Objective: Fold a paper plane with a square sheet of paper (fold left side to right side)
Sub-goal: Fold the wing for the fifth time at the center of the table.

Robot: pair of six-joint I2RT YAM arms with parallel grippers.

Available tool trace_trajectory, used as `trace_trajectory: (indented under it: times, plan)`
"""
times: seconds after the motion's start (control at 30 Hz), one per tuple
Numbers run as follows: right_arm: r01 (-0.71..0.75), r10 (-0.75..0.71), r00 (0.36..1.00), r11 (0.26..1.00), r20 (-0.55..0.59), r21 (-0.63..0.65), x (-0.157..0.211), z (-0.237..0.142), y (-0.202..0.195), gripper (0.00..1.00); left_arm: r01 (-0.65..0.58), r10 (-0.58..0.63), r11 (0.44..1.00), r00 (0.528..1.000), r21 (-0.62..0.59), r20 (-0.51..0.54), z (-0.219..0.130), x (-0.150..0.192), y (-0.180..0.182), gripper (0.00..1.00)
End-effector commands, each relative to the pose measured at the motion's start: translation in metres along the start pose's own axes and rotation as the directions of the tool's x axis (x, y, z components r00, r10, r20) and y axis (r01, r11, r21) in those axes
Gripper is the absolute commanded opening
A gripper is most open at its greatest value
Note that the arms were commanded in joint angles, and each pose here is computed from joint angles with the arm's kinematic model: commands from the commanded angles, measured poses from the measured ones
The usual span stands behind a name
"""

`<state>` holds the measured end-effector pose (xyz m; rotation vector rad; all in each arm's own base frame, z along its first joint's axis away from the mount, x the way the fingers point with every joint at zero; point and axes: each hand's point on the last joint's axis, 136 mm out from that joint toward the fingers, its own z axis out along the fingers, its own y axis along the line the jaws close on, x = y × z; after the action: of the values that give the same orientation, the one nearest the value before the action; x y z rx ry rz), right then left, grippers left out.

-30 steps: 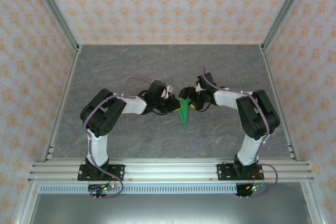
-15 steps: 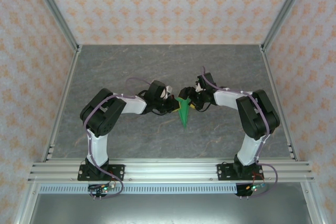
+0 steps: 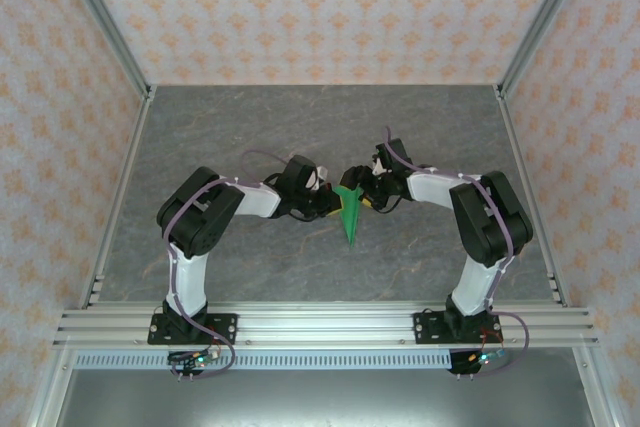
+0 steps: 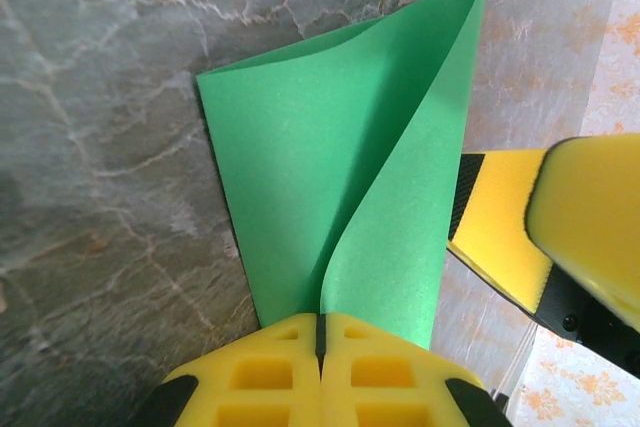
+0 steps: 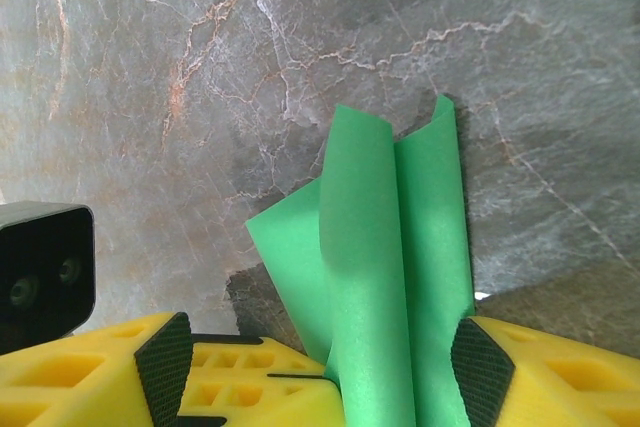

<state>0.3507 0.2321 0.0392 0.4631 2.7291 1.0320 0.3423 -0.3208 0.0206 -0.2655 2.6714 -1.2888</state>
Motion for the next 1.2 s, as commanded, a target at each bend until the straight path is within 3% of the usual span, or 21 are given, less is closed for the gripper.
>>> trace_trajectory:
  times: [0.0,0.27,0.43,0.6,0.63,0.77,0.83,1.17]
  plan:
    - [-0.031,0.039,0.997,0.992,-0.063,0.120,0.022,0.013,-0.035,0.74,-0.008,0.008,1.000,1.000,0.002,0.022,0.004,-0.010,0.003,0.00]
    - [-0.027,0.029,0.999,0.999,-0.035,0.046,0.016,0.007,-0.017,0.74,-0.003,0.003,1.000,1.000,-0.008,0.007,0.008,-0.006,0.009,0.00]
    - [0.013,-0.013,0.998,1.000,0.068,-0.003,-0.003,-0.023,0.010,0.74,0.005,-0.005,0.999,1.000,-0.035,-0.001,0.008,-0.002,0.017,0.00]
    - [0.044,-0.049,0.990,0.998,0.129,0.040,-0.006,-0.051,0.011,0.72,0.007,-0.007,0.999,1.000,-0.043,0.001,0.008,-0.002,0.019,0.00]
    - [0.043,-0.047,0.991,0.998,0.124,0.035,-0.003,-0.052,0.010,0.68,0.006,-0.006,0.999,1.000,-0.044,0.002,0.008,-0.002,0.019,0.00]
    - [0.031,-0.029,0.998,0.999,0.061,-0.023,0.011,-0.039,0.015,0.29,0.006,-0.005,0.999,1.000,-0.053,0.005,0.006,-0.002,0.020,0.00]
    - [0.025,-0.024,0.999,0.999,0.036,-0.028,0.015,-0.030,0.016,0.16,0.003,-0.002,0.998,1.000,-0.058,0.006,0.006,-0.003,0.020,0.00]
    - [0.008,-0.008,1.000,1.000,-0.020,-0.004,0.019,-0.005,0.005,0.04,-0.002,0.002,0.998,1.000,-0.066,0.003,0.006,-0.002,0.021,0.00]
